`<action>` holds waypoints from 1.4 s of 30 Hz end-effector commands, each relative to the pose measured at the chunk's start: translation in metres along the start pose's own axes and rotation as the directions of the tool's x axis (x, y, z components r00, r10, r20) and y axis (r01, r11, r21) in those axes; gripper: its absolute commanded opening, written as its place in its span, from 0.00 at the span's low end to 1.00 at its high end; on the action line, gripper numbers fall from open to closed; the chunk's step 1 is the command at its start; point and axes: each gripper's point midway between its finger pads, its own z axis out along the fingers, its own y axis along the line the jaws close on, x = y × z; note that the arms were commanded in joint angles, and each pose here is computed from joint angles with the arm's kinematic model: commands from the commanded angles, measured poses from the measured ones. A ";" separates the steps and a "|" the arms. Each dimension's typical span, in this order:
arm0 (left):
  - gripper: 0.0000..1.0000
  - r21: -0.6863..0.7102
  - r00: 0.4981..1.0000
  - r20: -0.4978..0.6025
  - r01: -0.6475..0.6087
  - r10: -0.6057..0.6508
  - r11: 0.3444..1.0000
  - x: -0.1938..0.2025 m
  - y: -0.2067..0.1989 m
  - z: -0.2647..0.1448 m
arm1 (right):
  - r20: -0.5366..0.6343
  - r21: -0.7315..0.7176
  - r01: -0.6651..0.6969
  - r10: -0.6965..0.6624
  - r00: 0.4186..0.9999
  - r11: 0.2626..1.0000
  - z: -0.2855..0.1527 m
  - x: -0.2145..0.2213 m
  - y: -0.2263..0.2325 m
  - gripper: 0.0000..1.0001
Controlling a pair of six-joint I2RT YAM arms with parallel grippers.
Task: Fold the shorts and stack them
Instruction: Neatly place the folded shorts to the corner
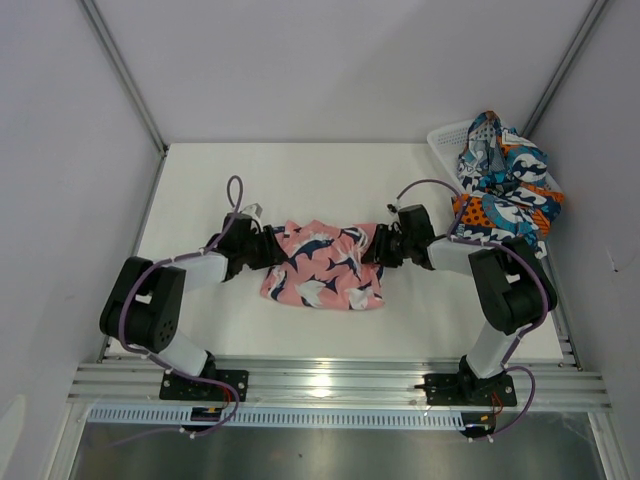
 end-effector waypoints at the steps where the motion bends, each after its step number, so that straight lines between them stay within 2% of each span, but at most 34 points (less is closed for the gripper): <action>1: 0.44 -0.009 0.998 -0.052 -0.024 0.024 1.000 0.013 0.003 0.003 | 0.010 0.002 0.038 -0.038 0.999 0.999 0.002 -0.004 0.007 0.37; 2: 0.32 -0.013 0.998 -0.055 -0.030 0.029 0.999 0.014 0.004 0.002 | 0.015 0.017 0.045 -0.045 0.999 0.999 0.002 -0.004 0.006 0.36; 7: 0.14 -0.008 0.996 -0.062 -0.068 0.068 0.998 0.011 -0.006 0.001 | 0.014 0.043 0.084 -0.085 0.996 0.995 0.005 -0.001 0.015 0.33; 8: 0.00 -0.006 0.995 -0.064 -0.071 0.070 0.997 0.010 -0.008 0.000 | 0.016 0.054 0.087 -0.088 0.996 0.995 0.007 -0.001 0.015 0.33; 10: 0.00 -0.011 0.996 -0.063 -0.069 0.068 0.998 0.010 -0.008 -0.001 | 0.011 0.047 0.096 -0.096 0.995 0.994 0.010 0.003 0.022 0.23; 11: 0.00 -0.023 0.996 -0.062 -0.069 0.067 0.997 0.008 -0.007 -0.002 | 0.009 0.044 0.095 -0.096 0.995 0.994 0.013 0.005 0.023 0.09; 13: 0.00 -0.089 0.997 -0.063 -0.053 0.048 0.995 0.008 0.004 -0.005 | 0.003 0.032 0.095 -0.095 0.995 0.995 0.017 0.012 0.031 0.00; 19: 0.00 -0.294 0.999 -0.001 0.031 -0.033 0.955 -0.002 0.052 -0.031 | 0.014 0.009 0.129 -0.129 0.992 0.992 0.034 0.028 0.063 0.00; 22: 0.00 -0.394 0.996 0.030 0.094 -0.090 0.914 0.000 0.082 -0.049 | 0.024 -0.007 0.131 -0.130 0.991 0.991 0.045 0.032 0.081 0.00; 25: 0.00 -0.521 0.981 0.130 0.190 -0.142 0.832 -0.002 0.122 -0.077 | 0.019 -0.037 0.155 -0.154 0.988 0.987 0.062 0.045 0.107 0.00; 27: 0.00 -0.544 0.968 0.185 0.246 -0.171 0.802 -0.004 0.136 -0.094 | 0.017 -0.082 0.171 -0.170 0.985 0.982 0.072 0.053 0.135 0.00; 29: 0.00 -0.624 0.938 0.285 0.337 -0.196 0.705 -0.009 0.162 -0.122 | -0.015 -0.107 0.184 -0.186 0.982 0.977 0.089 0.072 0.150 0.00; 30: 0.02 -0.642 0.927 0.320 0.364 -0.196 0.675 -0.011 0.168 -0.131 | 0.000 -0.137 0.184 -0.186 0.983 0.973 0.095 0.067 0.168 0.00; 31: 0.08 -0.667 0.910 0.361 0.405 -0.204 0.625 -0.009 0.179 -0.142 | -0.026 -0.134 0.185 -0.190 0.982 0.974 0.107 0.077 0.168 0.00; 32: 0.16 -0.642 0.890 0.413 0.435 -0.193 0.631 -0.018 0.177 -0.152 | -0.039 -0.153 0.194 -0.202 0.979 0.969 0.112 0.086 0.178 0.00; 33: 0.63 -0.637 0.878 0.439 0.455 -0.193 0.622 -0.018 0.179 -0.158 | -0.029 -0.175 0.190 -0.198 0.980 0.966 0.117 0.083 0.193 0.00; 34: 0.85 -0.647 0.856 0.477 0.496 -0.201 0.579 -0.016 0.187 -0.169 | -0.051 -0.183 0.189 -0.201 0.978 0.965 0.126 0.095 0.195 0.00; 35: 0.99 -0.642 0.840 0.506 0.518 -0.195 0.565 -0.019 0.188 -0.176 | -0.051 -0.194 0.186 -0.199 0.979 0.963 0.129 0.097 0.200 0.00; 38: 0.99 -0.612 0.794 0.581 0.572 -0.181 0.546 -0.029 0.181 -0.197 | -0.050 -0.212 0.186 -0.201 0.978 0.959 0.141 0.110 0.214 0.00; 39: 0.99 -0.576 0.765 0.620 0.594 -0.173 0.561 -0.040 0.173 -0.206 | -0.048 -0.212 0.189 -0.204 0.978 0.959 0.144 0.112 0.216 0.00; 42: 0.99 -0.499 0.734 0.653 0.603 -0.188 0.622 -0.055 0.155 -0.215 | -0.056 -0.231 0.178 -0.195 0.979 0.957 0.155 0.119 0.226 0.00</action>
